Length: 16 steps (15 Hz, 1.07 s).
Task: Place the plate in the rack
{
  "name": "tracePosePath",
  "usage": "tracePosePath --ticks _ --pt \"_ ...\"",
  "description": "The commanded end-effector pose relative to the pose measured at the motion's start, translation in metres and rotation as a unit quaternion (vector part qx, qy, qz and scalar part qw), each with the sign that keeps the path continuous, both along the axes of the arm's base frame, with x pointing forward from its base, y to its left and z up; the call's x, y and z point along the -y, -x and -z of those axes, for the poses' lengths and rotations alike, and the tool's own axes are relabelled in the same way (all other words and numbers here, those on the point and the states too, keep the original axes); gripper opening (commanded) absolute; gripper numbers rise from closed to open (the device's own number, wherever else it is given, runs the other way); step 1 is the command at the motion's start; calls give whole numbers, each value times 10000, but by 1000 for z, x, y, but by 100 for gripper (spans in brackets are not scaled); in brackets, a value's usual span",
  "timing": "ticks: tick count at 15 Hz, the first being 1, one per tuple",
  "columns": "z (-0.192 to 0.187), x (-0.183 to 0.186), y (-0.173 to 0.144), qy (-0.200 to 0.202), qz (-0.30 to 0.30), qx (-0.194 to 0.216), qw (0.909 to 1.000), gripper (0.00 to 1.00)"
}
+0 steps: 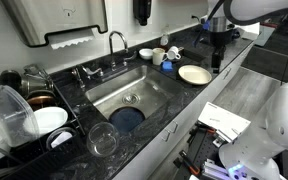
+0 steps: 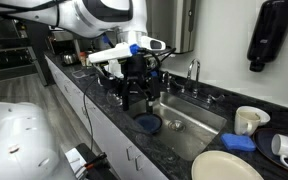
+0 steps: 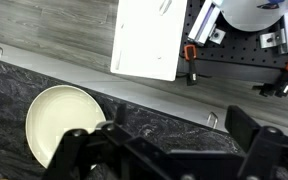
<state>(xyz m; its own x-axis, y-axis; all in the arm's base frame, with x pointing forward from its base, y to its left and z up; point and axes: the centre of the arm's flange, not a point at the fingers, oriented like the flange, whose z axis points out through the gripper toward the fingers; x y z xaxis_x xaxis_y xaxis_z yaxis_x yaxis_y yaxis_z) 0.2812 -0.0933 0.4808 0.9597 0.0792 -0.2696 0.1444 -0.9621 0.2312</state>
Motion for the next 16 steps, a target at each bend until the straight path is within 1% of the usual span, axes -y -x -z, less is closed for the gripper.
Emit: tracePosePath --ticks 1,8,9,13,16 --pt "0 0 0 0 0 0 10000 100" --pt "0 0 0 0 0 0 10000 100" --pt "5 -1 -4 36 104 9 9999 100" --pt "26 -2 -25 -100 222 298 9993 100" --pt "50 4 -47 -85 325 604 9976 100"
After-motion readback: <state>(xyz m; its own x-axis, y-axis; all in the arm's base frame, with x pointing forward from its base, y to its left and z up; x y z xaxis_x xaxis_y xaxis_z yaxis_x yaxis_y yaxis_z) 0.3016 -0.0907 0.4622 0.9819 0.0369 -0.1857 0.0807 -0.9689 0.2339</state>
